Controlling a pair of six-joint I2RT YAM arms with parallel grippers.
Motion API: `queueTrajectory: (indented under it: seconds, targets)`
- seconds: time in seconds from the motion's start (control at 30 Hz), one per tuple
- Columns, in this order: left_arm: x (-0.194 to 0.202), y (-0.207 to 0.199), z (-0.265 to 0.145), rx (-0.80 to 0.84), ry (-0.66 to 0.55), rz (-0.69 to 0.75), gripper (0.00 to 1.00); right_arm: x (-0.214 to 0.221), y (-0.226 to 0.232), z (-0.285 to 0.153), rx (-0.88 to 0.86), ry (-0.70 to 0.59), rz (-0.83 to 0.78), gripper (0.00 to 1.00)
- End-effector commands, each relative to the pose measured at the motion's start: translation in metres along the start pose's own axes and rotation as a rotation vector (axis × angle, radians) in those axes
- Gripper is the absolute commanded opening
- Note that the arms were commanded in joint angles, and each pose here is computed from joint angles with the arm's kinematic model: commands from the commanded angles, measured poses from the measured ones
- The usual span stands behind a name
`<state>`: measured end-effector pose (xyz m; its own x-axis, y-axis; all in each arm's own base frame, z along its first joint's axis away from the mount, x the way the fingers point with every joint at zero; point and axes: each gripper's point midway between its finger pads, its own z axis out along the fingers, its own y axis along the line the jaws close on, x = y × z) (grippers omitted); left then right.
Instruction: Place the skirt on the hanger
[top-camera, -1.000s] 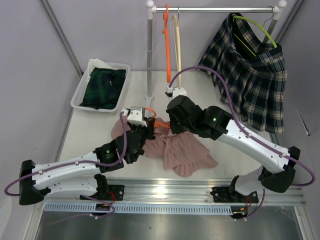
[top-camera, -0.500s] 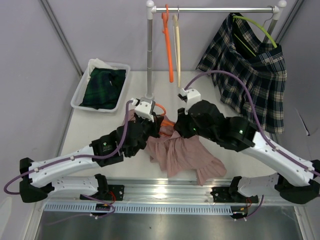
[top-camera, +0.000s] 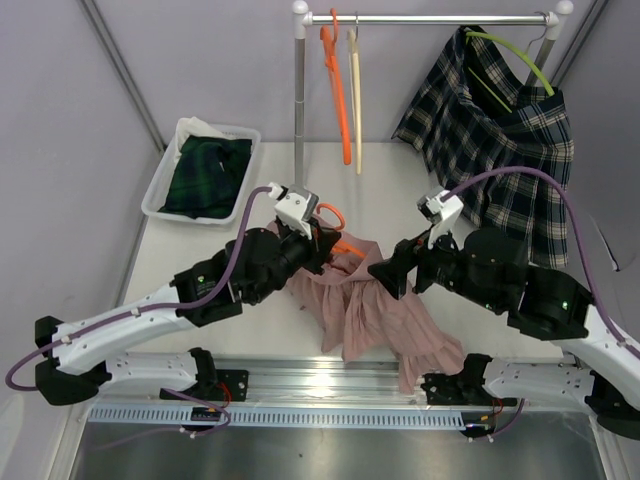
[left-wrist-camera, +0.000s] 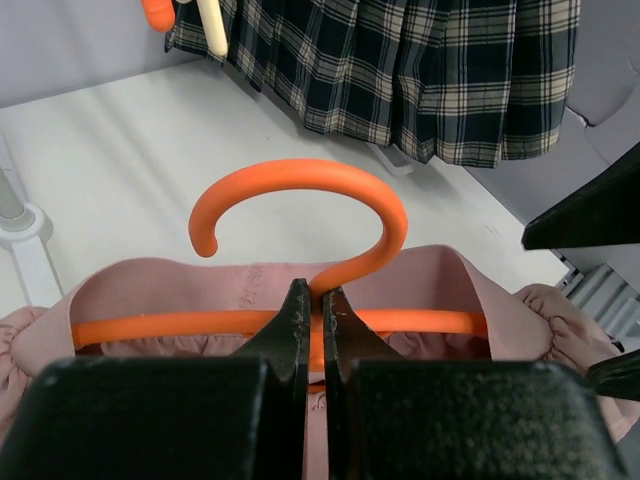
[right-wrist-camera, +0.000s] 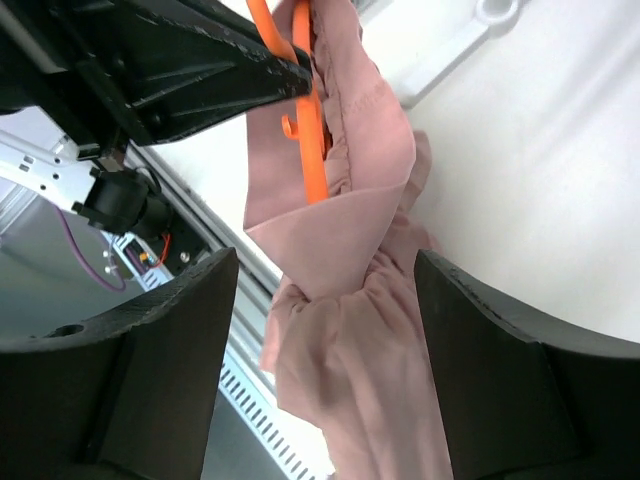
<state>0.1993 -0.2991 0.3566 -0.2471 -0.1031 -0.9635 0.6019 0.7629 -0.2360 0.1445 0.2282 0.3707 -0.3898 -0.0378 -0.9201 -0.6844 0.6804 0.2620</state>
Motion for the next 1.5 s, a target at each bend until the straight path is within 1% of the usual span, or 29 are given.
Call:
queueTrajectory:
  seconds: [0.0, 0.1, 0.23, 0.33, 0.4, 0.43, 0.47, 0.53, 0.57, 0.6, 0.67, 0.73, 0.77, 0.8, 0.83, 0.87, 0.9, 0.93, 0.97, 1.03, 1.07, 1.13, 1.23, 1.27, 1.3, 1.37, 1.4, 1.43, 1.47]
  targets:
    - [-0.041, -0.018, -0.006, 0.092, -0.081, -0.047, 0.0, -0.01, -0.002, -0.002, 0.003, -0.042, -0.054, 0.77]
    - [-0.047, -0.019, -0.008, 0.102, -0.087, -0.046, 0.0, 0.002, -0.002, 0.009, 0.01, 0.015, -0.087, 0.76]
    - [-0.05, -0.022, -0.007, 0.112, -0.08, -0.037, 0.0, 0.013, 0.007, 0.021, -0.033, 0.058, -0.101, 0.76]
    - [-0.049, -0.026, -0.003, 0.126, -0.069, -0.03, 0.0, 0.019, 0.006, 0.029, -0.018, 0.089, -0.112, 0.75]
    - [-0.049, -0.029, -0.001, 0.132, -0.066, -0.032, 0.0, 0.023, 0.004, 0.034, 0.006, 0.113, -0.121, 0.71]
    - [-0.048, -0.03, 0.001, 0.134, -0.061, -0.031, 0.0, 0.024, 0.003, 0.035, 0.013, 0.12, -0.121, 0.67]
    - [-0.05, -0.031, 0.001, 0.136, -0.065, -0.034, 0.0, 0.028, 0.001, 0.037, 0.03, 0.138, -0.125, 0.52]
    - [-0.046, -0.032, 0.005, 0.135, -0.049, -0.027, 0.0, 0.026, -0.004, 0.035, 0.069, 0.131, -0.114, 0.31]
    - [-0.048, -0.032, 0.006, 0.132, -0.048, -0.028, 0.0, 0.027, -0.005, 0.033, 0.077, 0.134, -0.109, 0.15]
    - [-0.045, -0.032, 0.008, 0.129, -0.039, -0.024, 0.0, 0.025, -0.006, 0.029, 0.084, 0.123, -0.099, 0.09]
    - [-0.042, -0.034, 0.014, 0.126, -0.024, -0.023, 0.0, 0.028, -0.011, 0.024, 0.116, 0.13, -0.073, 0.0]
    - [-0.04, -0.034, 0.023, 0.117, -0.01, -0.026, 0.0, 0.032, -0.017, 0.019, 0.151, 0.139, -0.04, 0.0]
    - [-0.039, -0.034, 0.027, 0.115, -0.002, -0.031, 0.02, 0.037, -0.026, 0.015, 0.197, 0.158, -0.04, 0.0]
    - [-0.038, -0.037, 0.029, 0.122, 0.005, -0.03, 0.08, 0.039, -0.03, 0.012, 0.221, 0.166, -0.029, 0.0]
    - [-0.051, -0.039, 0.03, 0.124, -0.017, -0.038, 0.23, 0.041, -0.035, 0.009, 0.244, 0.17, -0.018, 0.0]
    - [-0.045, -0.041, 0.039, 0.118, 0.003, -0.029, 0.27, 0.044, -0.04, 0.003, 0.277, 0.183, 0.0, 0.0]
    - [-0.053, -0.045, 0.04, 0.128, -0.003, -0.026, 0.32, 0.044, -0.043, 0.0, 0.293, 0.182, 0.014, 0.0]
    - [-0.062, -0.048, 0.04, 0.134, -0.016, -0.029, 0.43, 0.048, -0.047, -0.006, 0.314, 0.199, 0.016, 0.0]
    - [-0.06, -0.05, 0.045, 0.131, -0.008, -0.026, 0.5, 0.045, -0.049, -0.011, 0.329, 0.185, 0.043, 0.0]
    - [-0.077, -0.054, 0.044, 0.143, -0.036, -0.036, 0.63, 0.047, -0.056, -0.021, 0.367, 0.203, 0.056, 0.0]
    - [-0.084, -0.054, 0.043, 0.142, -0.05, -0.042, 0.65, 0.042, -0.061, -0.025, 0.398, 0.184, 0.079, 0.0]
    - [-0.097, -0.055, 0.037, 0.149, -0.077, -0.057, 0.68, 0.042, -0.069, -0.033, 0.441, 0.189, 0.089, 0.0]
    - [-0.114, -0.051, 0.021, 0.149, -0.123, -0.09, 0.74, 0.03, -0.085, -0.04, 0.508, 0.148, 0.128, 0.0]
    - [-0.119, -0.049, 0.016, 0.15, -0.136, -0.098, 0.78, 0.025, -0.097, -0.041, 0.551, 0.133, 0.148, 0.0]
    - [-0.131, -0.047, 0.003, 0.159, -0.169, -0.113, 0.89, 0.025, -0.099, -0.039, 0.537, 0.148, 0.132, 0.0]
    - [-0.137, -0.044, -0.009, 0.17, -0.193, -0.123, 0.88, 0.011, -0.106, -0.03, 0.526, 0.116, 0.137, 0.0]
    - [-0.144, -0.041, -0.02, 0.178, -0.213, -0.131, 0.86, 0.002, -0.124, -0.033, 0.571, 0.097, 0.134, 0.0]
    - [-0.148, -0.04, -0.026, 0.179, -0.222, -0.135, 0.86, -0.009, -0.12, -0.025, 0.505, 0.072, 0.147, 0.0]
    - [-0.146, -0.038, -0.029, 0.178, -0.219, -0.134, 0.86, -0.017, -0.126, -0.023, 0.498, 0.058, 0.152, 0.0]
